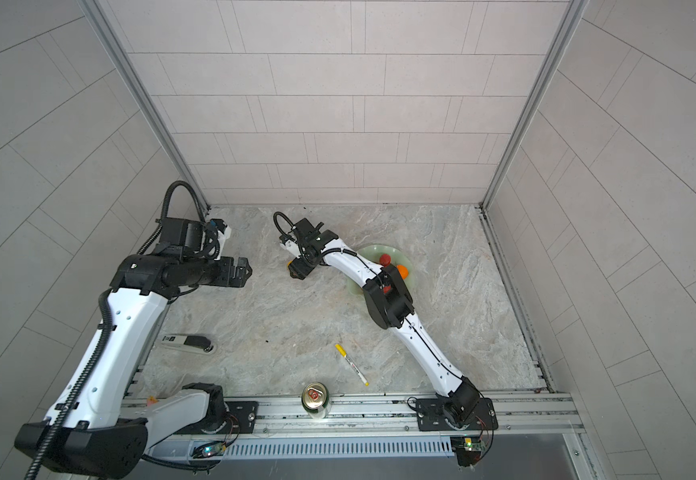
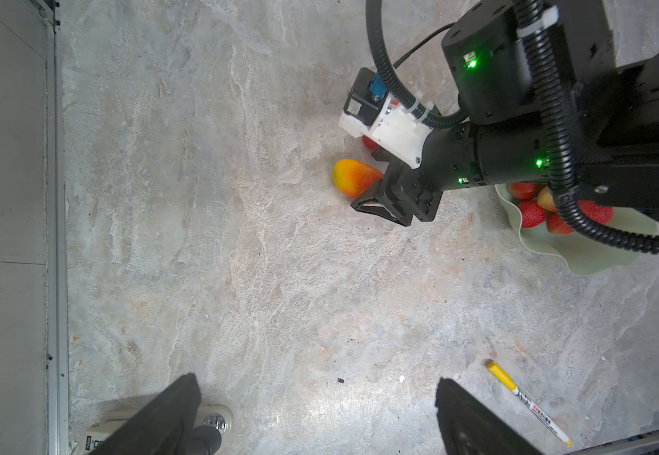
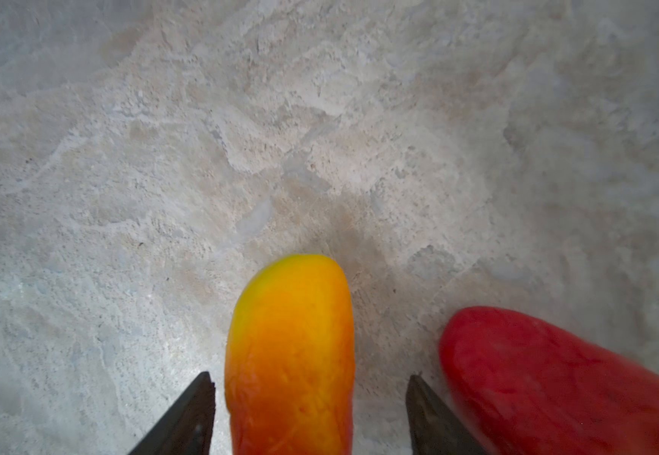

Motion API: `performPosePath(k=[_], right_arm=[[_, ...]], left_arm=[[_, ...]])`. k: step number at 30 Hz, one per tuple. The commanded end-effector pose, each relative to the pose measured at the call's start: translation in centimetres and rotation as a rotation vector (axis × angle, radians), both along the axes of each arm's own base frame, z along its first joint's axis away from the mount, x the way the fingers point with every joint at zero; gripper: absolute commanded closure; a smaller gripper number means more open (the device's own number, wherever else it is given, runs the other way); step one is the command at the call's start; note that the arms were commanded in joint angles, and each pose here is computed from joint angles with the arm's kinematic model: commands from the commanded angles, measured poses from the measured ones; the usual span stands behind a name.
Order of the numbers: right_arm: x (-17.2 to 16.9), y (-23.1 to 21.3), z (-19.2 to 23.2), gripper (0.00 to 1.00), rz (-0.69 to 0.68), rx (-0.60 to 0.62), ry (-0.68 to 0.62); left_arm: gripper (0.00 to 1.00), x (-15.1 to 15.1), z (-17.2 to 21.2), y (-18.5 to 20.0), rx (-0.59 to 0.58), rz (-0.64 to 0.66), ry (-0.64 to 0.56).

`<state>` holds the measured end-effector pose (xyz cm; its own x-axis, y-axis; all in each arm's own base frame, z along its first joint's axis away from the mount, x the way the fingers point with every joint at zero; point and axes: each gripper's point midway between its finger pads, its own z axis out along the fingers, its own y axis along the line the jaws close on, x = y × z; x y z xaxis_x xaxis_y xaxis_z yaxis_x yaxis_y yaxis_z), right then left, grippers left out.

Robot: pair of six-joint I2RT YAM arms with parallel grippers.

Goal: Place and organize the fake fruits in the fruit bowl
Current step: 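Move the right gripper to the red-yellow mango and grasp it, then carry the mango over the green bowl and release it inside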

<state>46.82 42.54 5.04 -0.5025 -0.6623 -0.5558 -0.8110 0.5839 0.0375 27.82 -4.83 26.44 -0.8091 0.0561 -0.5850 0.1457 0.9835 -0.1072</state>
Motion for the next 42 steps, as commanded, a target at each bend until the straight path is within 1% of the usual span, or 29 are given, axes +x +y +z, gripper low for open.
performPosePath(k=[1,3,5,8,9,13,14,20,23,25,28,31,33,35,38,42], right_arm=[[-0.2,0.2,-0.2,0.44,-0.007,-0.008,-0.001],[-0.3,0.3,0.1,0.48,-0.008,-0.008,-0.002],[-0.4,0.3,0.6,0.59,-0.015,-0.004,0.001],[-0.9,0.2,1.7,0.63,-0.005,-0.004,0.001],[-1.1,0.2,2.2,0.65,0.005,-0.007,-0.001],[-2.1,-0.6,5.1,0.79,0.007,-0.011,0.0],[-2.4,-1.0,6.0,0.82,0.005,-0.011,-0.005],[-4.5,-3.5,12.4,0.87,-0.033,0.043,-0.101],[-6.4,-6.0,14.2,0.87,-0.058,0.029,-0.114],[-7.8,-7.7,14.6,0.87,-0.078,0.013,-0.12],[-9.5,-10.7,14.2,0.88,-0.135,-0.043,-0.127],[-10.1,-14.2,13.8,0.89,-0.273,-0.136,-0.122],[-10.4,-15.6,13.8,0.9,-0.364,-0.159,-0.112],[-10.9,-16.0,13.7,0.91,-0.414,-0.157,-0.103],[-11.1,-16.6,13.1,0.91,-0.482,-0.209,-0.124],[-10.5,-17.6,11.9,0.92,-0.575,-0.278,-0.145]], left_arm=[[0.0,-0.5,0.3,0.1,0.011,-0.005,-0.012],[0.0,-0.5,0.4,0.2,0.012,-0.004,-0.014],[0.0,-0.6,0.4,0.1,0.011,-0.006,-0.015],[0.0,-0.6,0.5,0.2,0.013,-0.003,-0.017],[0.0,-0.6,0.5,0.2,0.013,-0.004,-0.017],[0.0,-0.6,0.6,0.2,0.012,-0.004,-0.018],[0.0,-0.6,0.6,0.1,0.01,-0.007,-0.018],[0.0,-0.5,0.7,0.1,0.007,-0.008,-0.017],[0.0,-0.5,0.7,0.0,0.007,-0.01,-0.017],[0.0,-0.4,0.7,0.0,0.005,-0.011,-0.016],[0.0,-0.3,0.6,-0.1,0.002,-0.014,-0.011],[0.0,-0.1,0.6,-0.3,-0.004,-0.019,-0.008],[0.0,-0.1,0.5,-0.4,-0.006,-0.021,-0.006],[0.0,-0.1,0.4,-0.4,-0.004,-0.022,-0.004],[0.0,-0.3,0.5,-0.3,-0.002,-0.019,-0.009],[0.0,-0.6,0.8,-0.1,0.006,-0.013,-0.021]])
